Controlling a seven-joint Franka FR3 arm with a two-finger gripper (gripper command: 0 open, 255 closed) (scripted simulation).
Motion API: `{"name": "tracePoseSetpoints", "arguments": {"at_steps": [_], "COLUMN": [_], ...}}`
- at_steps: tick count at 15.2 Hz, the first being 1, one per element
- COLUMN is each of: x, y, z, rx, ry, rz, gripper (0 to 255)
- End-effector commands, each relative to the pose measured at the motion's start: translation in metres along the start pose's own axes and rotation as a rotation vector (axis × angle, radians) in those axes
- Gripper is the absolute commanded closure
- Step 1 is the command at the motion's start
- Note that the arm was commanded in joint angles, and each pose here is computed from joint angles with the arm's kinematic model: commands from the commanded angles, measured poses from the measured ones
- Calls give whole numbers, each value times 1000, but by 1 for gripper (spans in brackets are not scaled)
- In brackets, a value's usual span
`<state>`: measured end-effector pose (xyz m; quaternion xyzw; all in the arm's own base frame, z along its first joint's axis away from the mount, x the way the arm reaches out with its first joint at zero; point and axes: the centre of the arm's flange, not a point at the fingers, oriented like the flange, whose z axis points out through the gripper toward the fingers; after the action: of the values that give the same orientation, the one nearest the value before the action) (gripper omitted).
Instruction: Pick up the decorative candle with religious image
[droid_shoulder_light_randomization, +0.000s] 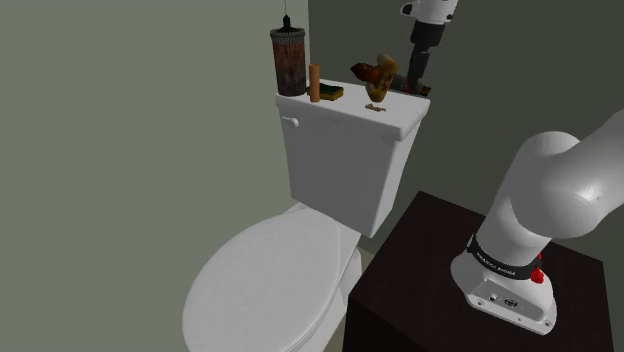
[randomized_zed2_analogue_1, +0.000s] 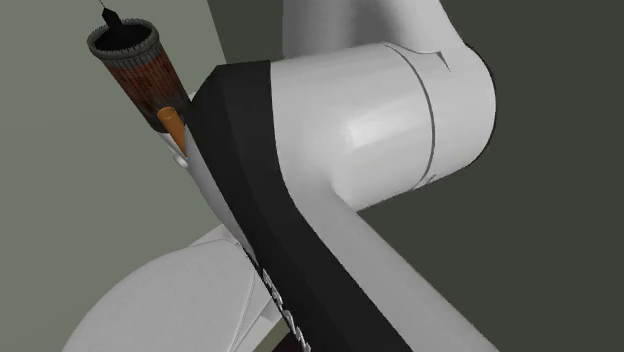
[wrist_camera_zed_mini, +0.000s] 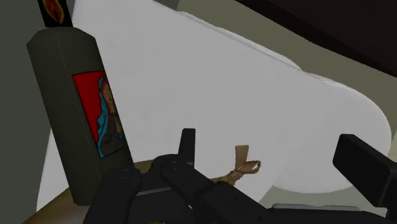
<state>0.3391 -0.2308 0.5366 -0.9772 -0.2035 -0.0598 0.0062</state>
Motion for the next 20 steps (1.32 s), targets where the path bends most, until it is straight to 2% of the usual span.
{"name": "tracePoseSetpoints", "arguments": {"at_steps": [1, 9, 18, 19, 20], "x": [1, 18, 13, 9, 14], "y": [29, 134, 133, 134, 134], "z": [-2, 4, 44, 43, 43], "rx": [10, 62, 62, 62, 62], "ry": [48, 230, 230, 231, 230], "rz": [-55, -247, -247, -248, -248], "gripper": [0, 0, 0, 255, 255]}}
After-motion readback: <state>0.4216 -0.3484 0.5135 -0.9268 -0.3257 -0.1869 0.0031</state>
